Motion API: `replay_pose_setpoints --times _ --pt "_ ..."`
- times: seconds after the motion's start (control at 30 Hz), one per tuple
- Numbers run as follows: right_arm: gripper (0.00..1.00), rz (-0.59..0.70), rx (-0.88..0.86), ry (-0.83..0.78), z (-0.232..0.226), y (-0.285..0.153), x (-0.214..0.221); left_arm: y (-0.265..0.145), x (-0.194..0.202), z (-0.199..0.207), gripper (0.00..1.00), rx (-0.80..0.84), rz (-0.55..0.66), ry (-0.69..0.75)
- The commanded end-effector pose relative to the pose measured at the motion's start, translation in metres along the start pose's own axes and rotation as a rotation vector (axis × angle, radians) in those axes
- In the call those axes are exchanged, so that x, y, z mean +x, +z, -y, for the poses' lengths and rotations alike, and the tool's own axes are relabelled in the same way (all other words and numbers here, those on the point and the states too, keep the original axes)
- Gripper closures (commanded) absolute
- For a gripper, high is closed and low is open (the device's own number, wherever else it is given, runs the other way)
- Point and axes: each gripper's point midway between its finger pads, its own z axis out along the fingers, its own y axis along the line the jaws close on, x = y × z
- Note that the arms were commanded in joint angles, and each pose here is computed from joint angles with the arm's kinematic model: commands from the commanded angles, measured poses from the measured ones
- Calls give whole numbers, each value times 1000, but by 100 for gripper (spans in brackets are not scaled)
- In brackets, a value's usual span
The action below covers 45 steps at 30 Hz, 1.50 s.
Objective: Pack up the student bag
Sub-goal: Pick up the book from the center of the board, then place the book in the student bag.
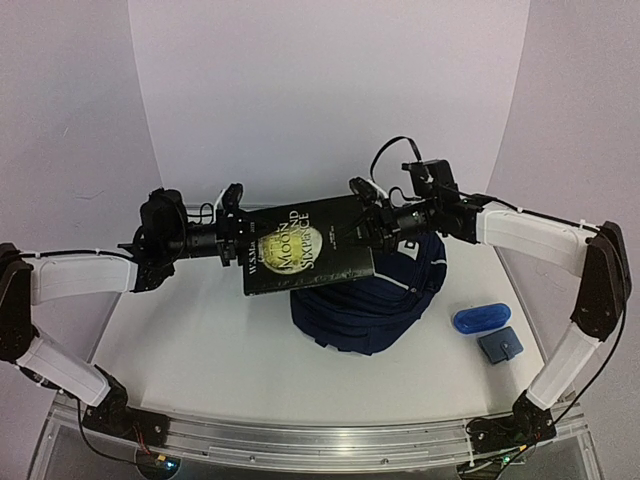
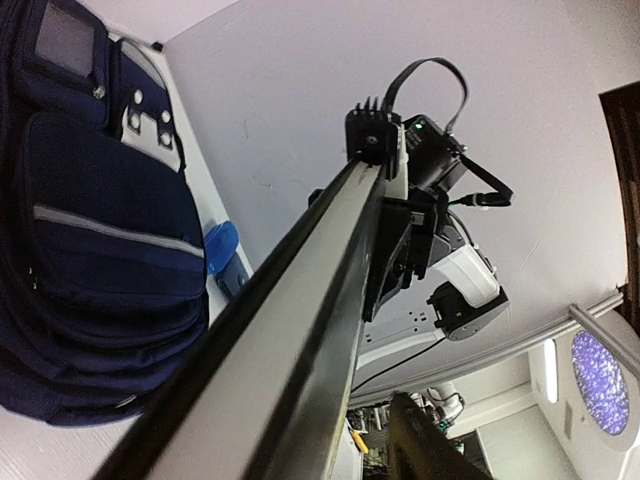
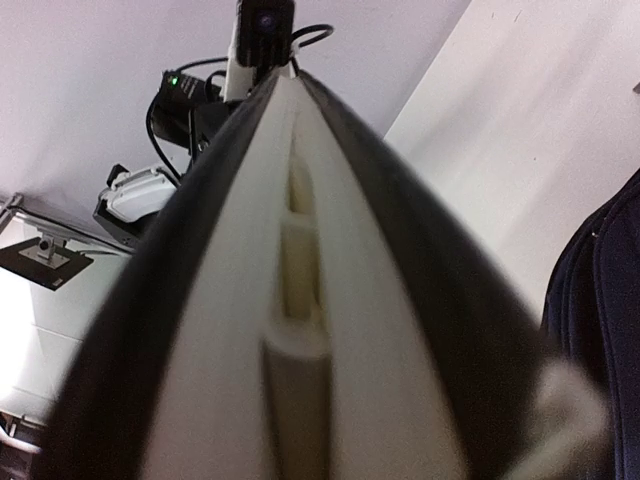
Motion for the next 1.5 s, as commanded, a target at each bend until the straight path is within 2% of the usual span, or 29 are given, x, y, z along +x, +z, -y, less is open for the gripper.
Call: replay_pose_setpoints --times 0.0,0.1,0.13,0.23,0.33,0.37,0.43,0.5,0.53,0.6,0.73,0.9,1.07,1.2,1.47 --pt "87 1 -35 -44 -12 3 -6 -8 3 44 36 2 -55 139" --pt "93 13 -24 -37 -7 1 -10 -13 13 42 38 -15 -87 132" --pt "94 15 -22 -35 -6 0 -11 -14 16 41 42 -13 -90 130" --pt "96 12 -31 -34 -5 -1 -13 -18 23 41 60 10 -88 125" --pt "96 30 -12 -39 -2 -2 -19 -22 26 44 85 39 -68 132" --pt "92 50 17 -47 3 -3 -22 -24 26 45 92 47 -55 133" --pt "67 97 112 -54 19 -9 -29 -27 25 45 100 53 -28 131" --pt "44 132 315 -65 53 -26 -35 -30 22 44 100 44 8 123" --pt "39 125 423 -95 69 -35 -36 -32 20 44 100 34 34 118" --pt "37 94 591 -185 91 -52 -34 -39 14 40 100 0 101 97" --pt "38 22 822 -314 120 -73 -20 -62 1 31 100 -90 274 44" --pt "43 -175 917 -531 120 -42 18 -96 -6 13 100 -220 453 -28" --pt "49 -281 964 -662 119 -13 36 -126 -6 5 100 -303 573 -86" --pt "51 -368 998 -726 130 7 51 -142 -3 3 100 -331 627 -110" --pt "52 -445 1066 -764 153 21 58 -144 3 0 100 -332 620 -127"
